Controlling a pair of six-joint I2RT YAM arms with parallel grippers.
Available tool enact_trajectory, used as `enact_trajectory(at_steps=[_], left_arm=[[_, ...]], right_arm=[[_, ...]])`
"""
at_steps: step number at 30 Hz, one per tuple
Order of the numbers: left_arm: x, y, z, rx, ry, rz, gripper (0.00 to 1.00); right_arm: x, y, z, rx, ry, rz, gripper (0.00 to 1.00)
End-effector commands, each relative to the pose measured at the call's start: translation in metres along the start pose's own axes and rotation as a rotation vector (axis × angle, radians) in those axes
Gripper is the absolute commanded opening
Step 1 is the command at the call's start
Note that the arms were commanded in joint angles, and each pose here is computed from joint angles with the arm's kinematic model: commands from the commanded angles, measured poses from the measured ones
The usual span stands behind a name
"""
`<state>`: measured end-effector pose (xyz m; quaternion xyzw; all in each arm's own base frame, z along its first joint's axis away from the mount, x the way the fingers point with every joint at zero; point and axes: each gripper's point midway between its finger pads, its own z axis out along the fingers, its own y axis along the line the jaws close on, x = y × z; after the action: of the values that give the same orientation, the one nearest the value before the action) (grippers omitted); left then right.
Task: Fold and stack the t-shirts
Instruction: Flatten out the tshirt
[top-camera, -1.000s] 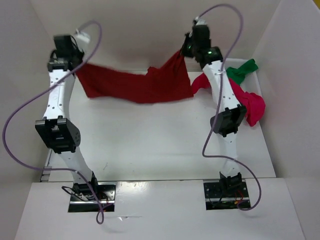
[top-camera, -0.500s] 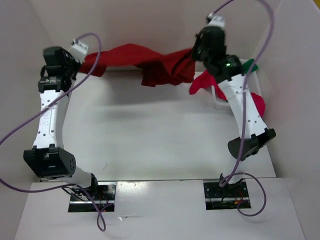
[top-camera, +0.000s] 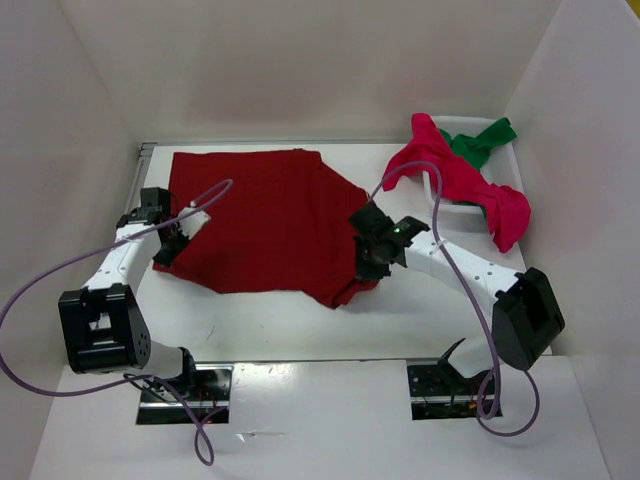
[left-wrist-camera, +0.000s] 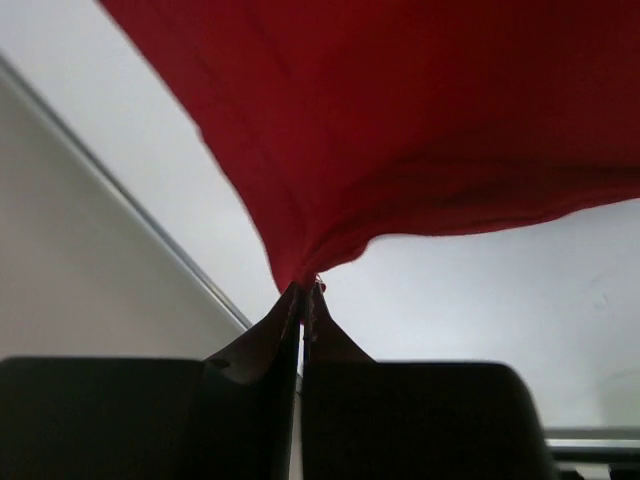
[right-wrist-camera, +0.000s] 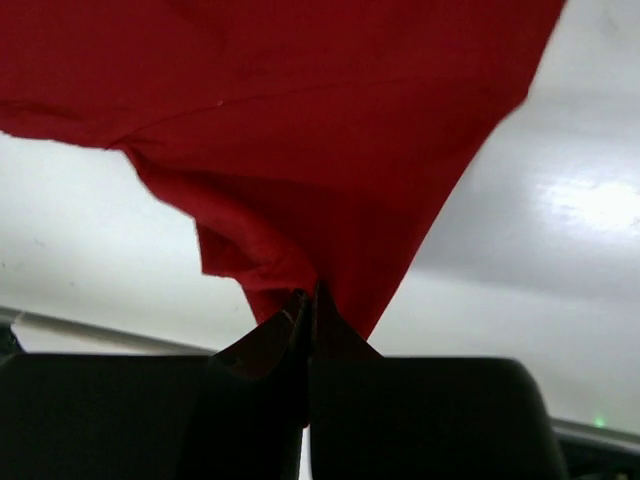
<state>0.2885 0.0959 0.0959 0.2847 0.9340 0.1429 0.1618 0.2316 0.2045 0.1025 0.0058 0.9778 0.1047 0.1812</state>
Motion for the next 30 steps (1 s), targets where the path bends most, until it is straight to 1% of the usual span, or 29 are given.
enact_trajectory(at_steps=[1, 4, 6, 8, 9, 10, 11, 12, 13, 14, 15, 16, 17, 18, 19, 20, 21, 23, 24, 25, 27, 28, 30], left_arm=[[0.016, -0.01, -0.002, 0.018, 0.049, -0.01, 0.0], [0.022, -0.016, 0.0, 0.027, 0.059, -0.017, 0.0], [0.023, -0.01, 0.0, 0.007, 0.059, -0.027, 0.0], [0.013, 0.001, 0.0, -0.032, 0.033, -0.042, 0.0], [0.0, 0.016, 0.0, -0.081, -0.006, -0.05, 0.0], [-0.014, 0.03, -0.003, -0.116, -0.043, -0.084, 0.0], [-0.054, 0.072, -0.015, -0.195, -0.131, -0.12, 0.0], [-0.08, 0.098, -0.029, -0.242, -0.19, -0.161, 0.0], [-0.107, 0.122, -0.033, -0.261, -0.233, -0.251, 0.0], [-0.163, 0.189, -0.12, -0.424, -0.456, -0.327, 0.0], [-0.182, 0.216, -0.164, -0.485, -0.572, -0.376, 0.0], [-0.204, 0.233, -0.198, -0.509, -0.684, -0.396, 0.0], [-0.22, 0.256, -0.286, -0.613, -0.885, -0.421, 0.0], [-0.226, 0.26, -0.32, -0.644, -0.964, -0.41, 0.0], [-0.234, 0.262, -0.333, -0.639, -1.015, -0.399, 0.0], [-0.232, 0.266, -0.371, -0.692, -1.087, -0.398, 0.0], [-0.232, 0.267, -0.374, -0.7, -1.089, -0.39, 0.0], [-0.232, 0.266, -0.37, -0.694, -1.071, -0.382, 0.0], [-0.235, 0.265, -0.362, -0.679, -1.059, -0.359, 0.0], [-0.233, 0.26, -0.349, -0.651, -1.025, -0.346, 0.0], [-0.233, 0.253, -0.333, -0.615, -0.993, -0.321, 0.0], [-0.228, 0.246, -0.316, -0.59, -0.95, -0.31, 0.0], [-0.228, 0.238, -0.304, -0.578, -0.944, -0.257, 0.0]], right_arm=[[0.011, 0.022, 0.002, -0.108, 0.065, 0.066, 0.0], [0.014, 0.019, 0.008, -0.085, 0.093, 0.019, 0.0], [0.011, 0.018, 0.011, -0.074, 0.092, -0.005, 0.0], [-0.011, 0.021, 0.018, -0.083, 0.043, -0.013, 0.0], [-0.054, 0.014, 0.013, -0.08, -0.05, 0.026, 0.0], [-0.088, 0.009, 0.009, -0.085, -0.111, 0.006, 0.0], [-0.133, -0.022, 0.017, -0.026, -0.151, 0.071, 0.0], [-0.227, -0.007, -0.041, -0.075, -0.378, 0.074, 0.0], [-0.267, -0.017, -0.073, -0.031, -0.464, 0.067, 0.0], [-0.309, -0.027, -0.075, 0.025, -0.525, 0.085, 0.0], [-0.383, -0.017, -0.218, -0.013, -0.924, 0.132, 0.0], [-0.397, -0.02, -0.255, 0.002, -1.04, 0.159, 0.0], [-0.412, -0.028, -0.308, -0.083, -1.194, 0.224, 0.0], [-0.414, -0.027, -0.334, -0.126, -1.262, 0.235, 0.0], [-0.414, -0.026, -0.35, -0.145, -1.303, 0.236, 0.0], [-0.415, -0.025, -0.363, -0.142, -1.348, 0.209, 0.0], [-0.415, -0.024, -0.363, -0.141, -1.347, 0.192, 0.0], [-0.411, -0.019, -0.362, -0.162, -1.328, 0.17, 0.0], [-0.41, -0.015, -0.354, -0.151, -1.304, 0.147, 0.0], [-0.407, -0.017, -0.36, -0.139, -1.309, 0.145, 0.0], [-0.403, -0.021, -0.354, -0.11, -1.283, 0.141, 0.0], [-0.396, -0.023, -0.362, -0.106, -1.288, 0.133, 0.0], [-0.391, -0.028, -0.354, -0.079, -1.251, 0.14, 0.0]])
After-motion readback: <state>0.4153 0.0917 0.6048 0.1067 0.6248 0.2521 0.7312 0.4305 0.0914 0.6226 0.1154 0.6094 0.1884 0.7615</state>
